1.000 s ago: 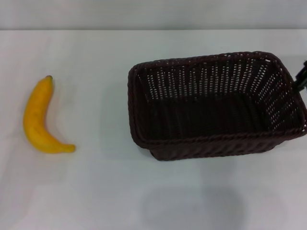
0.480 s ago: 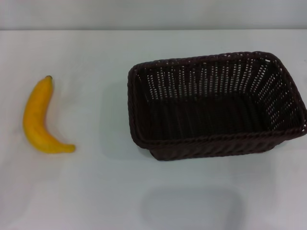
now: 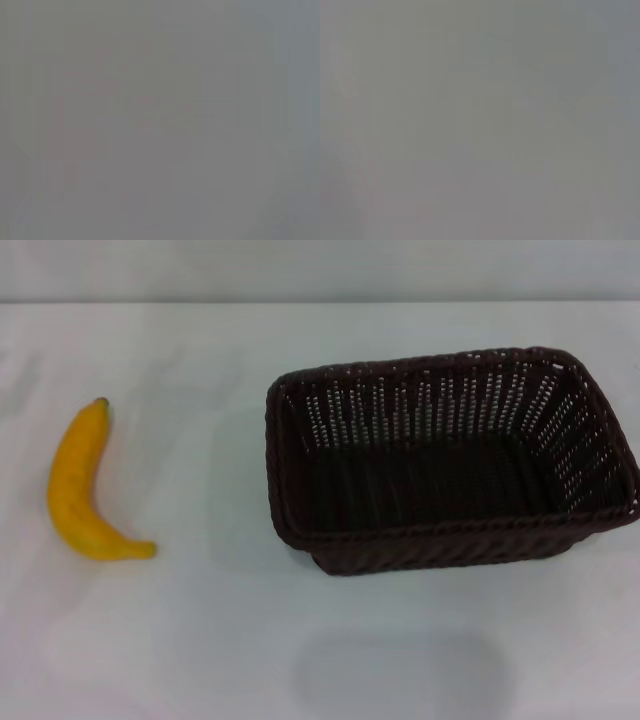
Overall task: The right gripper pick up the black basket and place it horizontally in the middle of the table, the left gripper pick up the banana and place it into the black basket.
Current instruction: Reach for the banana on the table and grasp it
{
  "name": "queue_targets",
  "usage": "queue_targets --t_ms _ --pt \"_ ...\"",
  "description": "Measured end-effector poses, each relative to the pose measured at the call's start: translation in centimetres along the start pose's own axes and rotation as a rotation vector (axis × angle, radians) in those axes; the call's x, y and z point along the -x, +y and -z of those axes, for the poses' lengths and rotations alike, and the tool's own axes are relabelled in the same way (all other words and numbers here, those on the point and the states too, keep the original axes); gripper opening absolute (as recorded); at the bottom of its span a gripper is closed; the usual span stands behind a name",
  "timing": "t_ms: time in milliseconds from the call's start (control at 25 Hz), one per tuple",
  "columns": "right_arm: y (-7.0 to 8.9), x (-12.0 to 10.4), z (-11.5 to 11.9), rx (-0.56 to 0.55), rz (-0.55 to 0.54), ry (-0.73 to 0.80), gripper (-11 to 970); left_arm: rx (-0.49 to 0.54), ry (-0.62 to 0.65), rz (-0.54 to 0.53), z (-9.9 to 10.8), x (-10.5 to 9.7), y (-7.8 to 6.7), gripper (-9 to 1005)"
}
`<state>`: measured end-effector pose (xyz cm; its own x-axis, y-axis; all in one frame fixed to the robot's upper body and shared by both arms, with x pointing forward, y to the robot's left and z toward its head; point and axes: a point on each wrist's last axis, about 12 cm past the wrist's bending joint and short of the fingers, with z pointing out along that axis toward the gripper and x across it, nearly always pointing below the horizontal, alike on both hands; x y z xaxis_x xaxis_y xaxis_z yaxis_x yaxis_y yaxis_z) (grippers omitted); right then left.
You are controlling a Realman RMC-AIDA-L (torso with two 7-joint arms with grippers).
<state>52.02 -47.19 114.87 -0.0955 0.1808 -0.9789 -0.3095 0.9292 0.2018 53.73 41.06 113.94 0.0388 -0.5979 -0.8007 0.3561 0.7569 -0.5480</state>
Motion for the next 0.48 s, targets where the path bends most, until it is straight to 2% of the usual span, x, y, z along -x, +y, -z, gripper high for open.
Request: queue_targets --t_ms 80,200,360,480 --pt "-0.2 -1.3 0.8 -0.043 0.065 -0.091 265 0.020 0.077 0.049 -1.0 1.4 -0.2 640" --pt "0.4 -2.8 1.1 -0.106 0.205 -0.171 266 0.086 0.191 0.129 -2.2 3.4 -0.2 641" --pt "2.2 -5.1 0.7 -0.188 0.373 -0.222 269 0.221 0.389 0.255 -4.5 5.8 0.1 644" --pt "2.5 -6.1 0.6 -0.234 0.429 -0.233 304 0.307 0.538 0.287 -6.6 6.9 -0.2 645"
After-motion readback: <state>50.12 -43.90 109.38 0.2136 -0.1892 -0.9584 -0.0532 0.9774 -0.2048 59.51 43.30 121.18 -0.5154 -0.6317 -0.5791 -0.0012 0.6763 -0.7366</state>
